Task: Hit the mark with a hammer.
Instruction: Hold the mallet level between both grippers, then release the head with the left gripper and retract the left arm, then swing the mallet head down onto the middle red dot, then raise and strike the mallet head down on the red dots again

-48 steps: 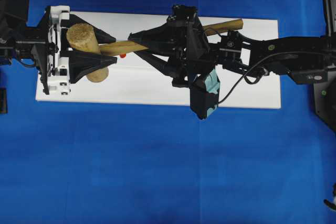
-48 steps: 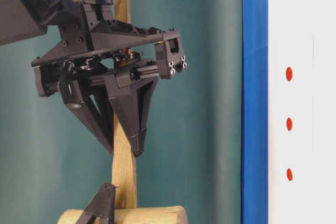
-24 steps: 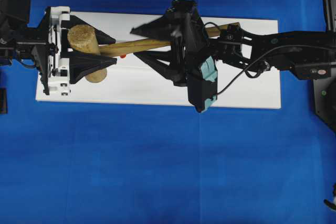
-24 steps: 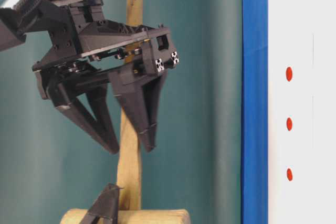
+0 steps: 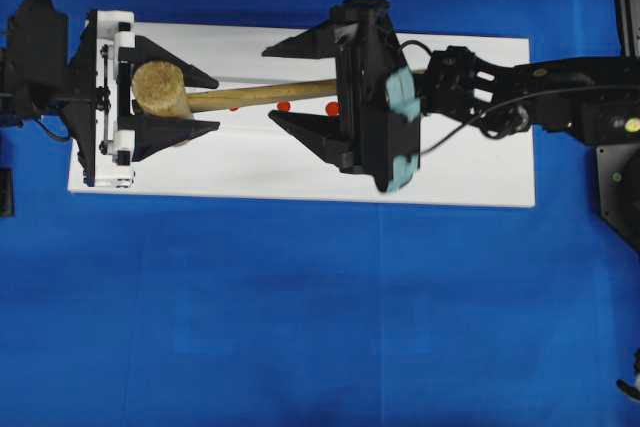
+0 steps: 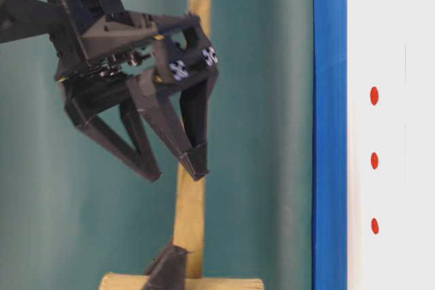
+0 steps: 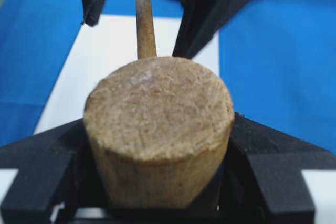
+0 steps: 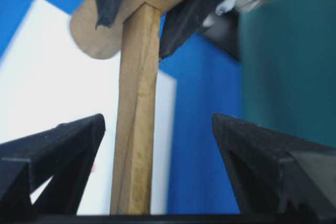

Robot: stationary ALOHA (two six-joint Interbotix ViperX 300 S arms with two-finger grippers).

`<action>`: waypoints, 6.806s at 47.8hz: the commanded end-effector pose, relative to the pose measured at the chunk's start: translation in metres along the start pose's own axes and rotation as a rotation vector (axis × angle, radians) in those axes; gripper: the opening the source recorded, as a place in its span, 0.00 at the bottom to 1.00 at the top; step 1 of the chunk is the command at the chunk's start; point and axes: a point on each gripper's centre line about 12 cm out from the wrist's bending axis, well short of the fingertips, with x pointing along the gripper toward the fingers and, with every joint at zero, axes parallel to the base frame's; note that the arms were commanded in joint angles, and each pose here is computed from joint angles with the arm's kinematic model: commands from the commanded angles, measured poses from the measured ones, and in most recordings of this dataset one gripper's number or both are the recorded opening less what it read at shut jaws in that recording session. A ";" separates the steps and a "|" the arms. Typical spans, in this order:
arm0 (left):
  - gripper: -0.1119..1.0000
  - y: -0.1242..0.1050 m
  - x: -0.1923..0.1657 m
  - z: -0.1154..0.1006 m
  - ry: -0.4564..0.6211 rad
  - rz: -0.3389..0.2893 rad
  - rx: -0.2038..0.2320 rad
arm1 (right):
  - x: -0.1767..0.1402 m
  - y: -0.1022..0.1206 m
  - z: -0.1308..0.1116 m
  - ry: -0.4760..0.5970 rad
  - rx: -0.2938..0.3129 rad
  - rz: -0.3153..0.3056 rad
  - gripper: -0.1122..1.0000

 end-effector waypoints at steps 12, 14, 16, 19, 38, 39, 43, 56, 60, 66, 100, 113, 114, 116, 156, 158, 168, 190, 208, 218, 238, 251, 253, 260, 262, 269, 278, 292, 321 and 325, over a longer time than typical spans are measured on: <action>0.48 -0.007 -0.006 0.013 -0.046 -0.020 0.086 | -0.018 -0.008 -0.005 0.059 0.242 0.043 0.98; 0.48 -0.006 -0.007 0.013 -0.047 -0.018 0.086 | -0.018 -0.007 -0.006 0.062 0.251 0.048 0.98; 0.48 -0.007 -0.008 0.013 -0.050 -0.020 0.086 | -0.018 -0.007 -0.007 0.066 0.261 0.051 0.98; 0.48 -0.006 -0.010 0.013 -0.053 -0.018 0.086 | -0.018 -0.007 -0.007 0.067 0.270 0.052 0.98; 0.48 -0.007 -0.012 0.016 -0.065 -0.019 0.079 | -0.018 -0.005 -0.008 0.074 0.279 0.058 0.64; 0.48 -0.007 -0.012 0.016 -0.066 -0.021 0.079 | -0.018 -0.006 -0.007 0.072 0.279 0.058 0.59; 0.48 -0.007 -0.011 0.017 -0.069 -0.020 0.079 | -0.018 -0.004 -0.007 0.074 0.279 0.069 0.36; 0.48 -0.007 -0.011 0.017 -0.073 -0.020 0.080 | -0.018 -0.004 -0.007 0.076 0.281 0.073 0.12; 0.48 -0.007 -0.011 0.017 -0.073 -0.020 0.080 | -0.018 -0.004 -0.007 0.077 0.284 0.075 0.12; 0.48 -0.007 -0.011 0.017 -0.073 -0.019 0.079 | -0.018 -0.004 -0.008 0.079 0.294 0.073 0.12; 0.88 0.002 -0.028 0.008 -0.039 0.009 0.041 | -0.031 0.002 -0.017 0.110 0.405 0.098 0.12; 0.88 0.001 -0.067 -0.002 -0.026 0.006 0.036 | -0.049 0.004 -0.027 0.125 0.450 0.094 0.12; 0.88 0.001 -0.071 -0.004 -0.026 0.005 0.036 | -0.050 0.004 -0.028 0.126 0.451 0.094 0.12; 0.88 0.000 -0.078 -0.005 -0.029 0.005 0.034 | -0.051 0.005 -0.029 0.128 0.454 0.095 0.12; 0.87 -0.002 -0.128 -0.024 0.053 -0.007 0.027 | -0.043 -0.014 -0.046 0.149 0.454 -0.047 0.12; 0.87 -0.002 -0.128 -0.023 0.052 -0.007 0.027 | -0.043 -0.013 -0.046 0.150 0.454 -0.043 0.12; 0.87 -0.002 -0.128 -0.023 0.052 -0.007 0.028 | -0.043 -0.009 -0.047 0.159 0.457 -0.012 0.12; 0.87 -0.002 -0.128 -0.024 0.053 -0.007 0.030 | -0.006 0.035 -0.129 0.447 0.530 0.042 0.12; 0.87 -0.002 -0.128 -0.025 0.055 -0.007 0.028 | -0.026 0.011 -0.096 0.320 0.517 -0.033 0.12; 0.87 -0.002 -0.128 -0.024 0.053 -0.007 0.030 | -0.055 -0.001 -0.065 0.203 0.505 -0.033 0.12; 0.87 -0.002 -0.128 -0.024 0.052 -0.007 0.030 | -0.093 -0.004 -0.067 0.153 0.515 -0.051 0.12; 0.87 -0.002 -0.128 -0.025 0.053 -0.007 0.030 | -0.083 0.007 -0.088 0.234 0.510 -0.039 0.12; 0.87 -0.002 -0.128 -0.025 0.053 -0.007 0.030 | -0.079 0.014 -0.101 0.281 0.513 -0.030 0.12; 0.87 -0.002 -0.128 -0.025 0.053 -0.007 0.030 | -0.066 0.037 -0.142 0.449 0.560 -0.002 0.12; 0.87 -0.002 -0.128 -0.024 0.052 -0.007 0.030 | -0.065 0.039 -0.145 0.465 0.565 0.004 0.12; 0.87 -0.002 -0.129 -0.024 0.049 -0.007 0.030 | -0.067 0.036 -0.140 0.443 0.565 -0.008 0.12; 0.87 -0.002 -0.129 -0.024 0.049 -0.007 0.030 | -0.080 0.020 -0.118 0.344 0.563 -0.044 0.12; 0.87 -0.002 -0.129 -0.024 0.050 -0.007 0.030 | -0.134 0.004 -0.091 0.154 0.571 -0.059 0.12; 0.87 -0.002 -0.129 -0.024 0.047 -0.006 0.030 | -0.130 0.027 -0.140 0.328 0.552 -0.035 0.12; 0.87 -0.002 -0.129 -0.024 0.049 -0.007 0.030 | -0.123 0.039 -0.160 0.428 0.563 -0.017 0.12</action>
